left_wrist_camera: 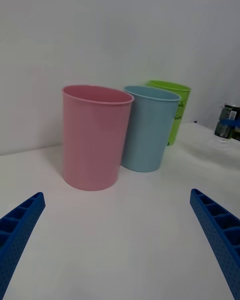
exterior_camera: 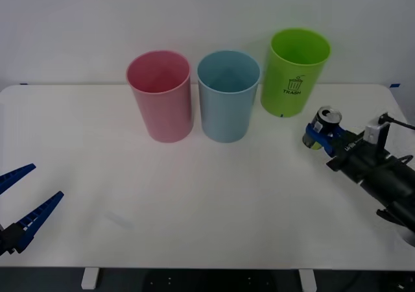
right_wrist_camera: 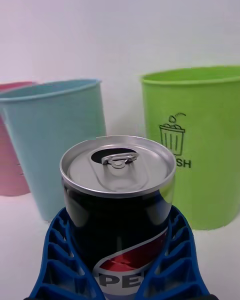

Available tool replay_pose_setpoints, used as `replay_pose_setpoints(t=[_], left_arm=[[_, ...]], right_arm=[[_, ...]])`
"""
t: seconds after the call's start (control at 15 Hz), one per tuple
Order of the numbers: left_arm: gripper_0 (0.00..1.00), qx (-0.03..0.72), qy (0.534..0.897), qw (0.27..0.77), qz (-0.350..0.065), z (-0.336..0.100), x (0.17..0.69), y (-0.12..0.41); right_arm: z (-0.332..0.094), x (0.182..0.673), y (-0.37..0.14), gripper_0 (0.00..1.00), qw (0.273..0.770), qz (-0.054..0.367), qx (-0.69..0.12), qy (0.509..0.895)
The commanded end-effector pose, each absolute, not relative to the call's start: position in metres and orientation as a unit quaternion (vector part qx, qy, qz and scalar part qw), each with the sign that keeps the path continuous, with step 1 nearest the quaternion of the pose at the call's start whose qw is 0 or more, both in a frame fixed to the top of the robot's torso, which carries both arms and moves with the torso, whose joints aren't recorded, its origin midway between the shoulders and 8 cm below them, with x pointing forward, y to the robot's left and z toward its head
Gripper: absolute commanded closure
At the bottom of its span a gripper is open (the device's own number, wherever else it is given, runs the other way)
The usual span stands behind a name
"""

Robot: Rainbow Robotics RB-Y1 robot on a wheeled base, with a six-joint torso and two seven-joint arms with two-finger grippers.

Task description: Grasp the object on the table and drop it into the matching bin: aluminum can to the light blue bin, PET bottle to the pink bin.

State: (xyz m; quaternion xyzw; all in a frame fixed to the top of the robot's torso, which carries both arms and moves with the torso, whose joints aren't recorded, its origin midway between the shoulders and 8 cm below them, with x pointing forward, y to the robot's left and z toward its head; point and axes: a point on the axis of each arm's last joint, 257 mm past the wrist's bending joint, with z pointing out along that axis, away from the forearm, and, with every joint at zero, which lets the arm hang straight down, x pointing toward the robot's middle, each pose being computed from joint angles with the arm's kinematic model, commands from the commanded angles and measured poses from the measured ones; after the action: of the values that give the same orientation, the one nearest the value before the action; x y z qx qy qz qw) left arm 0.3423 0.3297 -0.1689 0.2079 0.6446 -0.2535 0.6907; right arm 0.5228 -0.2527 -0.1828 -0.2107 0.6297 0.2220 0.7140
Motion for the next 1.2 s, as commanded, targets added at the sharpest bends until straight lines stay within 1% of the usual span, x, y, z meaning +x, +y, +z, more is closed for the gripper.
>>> replay_pose_setpoints(t=[0.07,0.2,0.47,0.67,0.93,1.2], left_arm=[[0.00,0.208,0.645,0.691,-0.253,-0.169,0.342,0.330],[0.00,0.208,0.645,0.691,-0.253,-0.169,0.342,0.330],[0.00,0.208,0.645,0.691,-0.253,-0.169,0.342,0.330],[0.00,0.208,0.645,0.691,-0.253,-0.169,0.342,0.330],[0.00,0.208,0.645,0.691,-0.253,-0.169,0.342,0.330],[0.00,0.208,0.645,0.691,-0.253,-0.169,0.342,0.330]], right_arm=[[-0.152,0.508,-0.240,1.00,0.713,0.254,-0.239,0.608],[-0.127,0.502,-0.235,1.00,0.713,0.267,-0.257,0.595],[-0.089,0.496,-0.229,1.00,0.707,0.290,-0.275,0.583],[-0.062,0.504,-0.223,1.00,0.710,0.287,-0.299,0.569],[-0.028,0.520,-0.207,1.00,0.702,0.303,-0.303,0.568],[-0.007,0.535,-0.189,1.00,0.710,0.296,-0.310,0.559]])
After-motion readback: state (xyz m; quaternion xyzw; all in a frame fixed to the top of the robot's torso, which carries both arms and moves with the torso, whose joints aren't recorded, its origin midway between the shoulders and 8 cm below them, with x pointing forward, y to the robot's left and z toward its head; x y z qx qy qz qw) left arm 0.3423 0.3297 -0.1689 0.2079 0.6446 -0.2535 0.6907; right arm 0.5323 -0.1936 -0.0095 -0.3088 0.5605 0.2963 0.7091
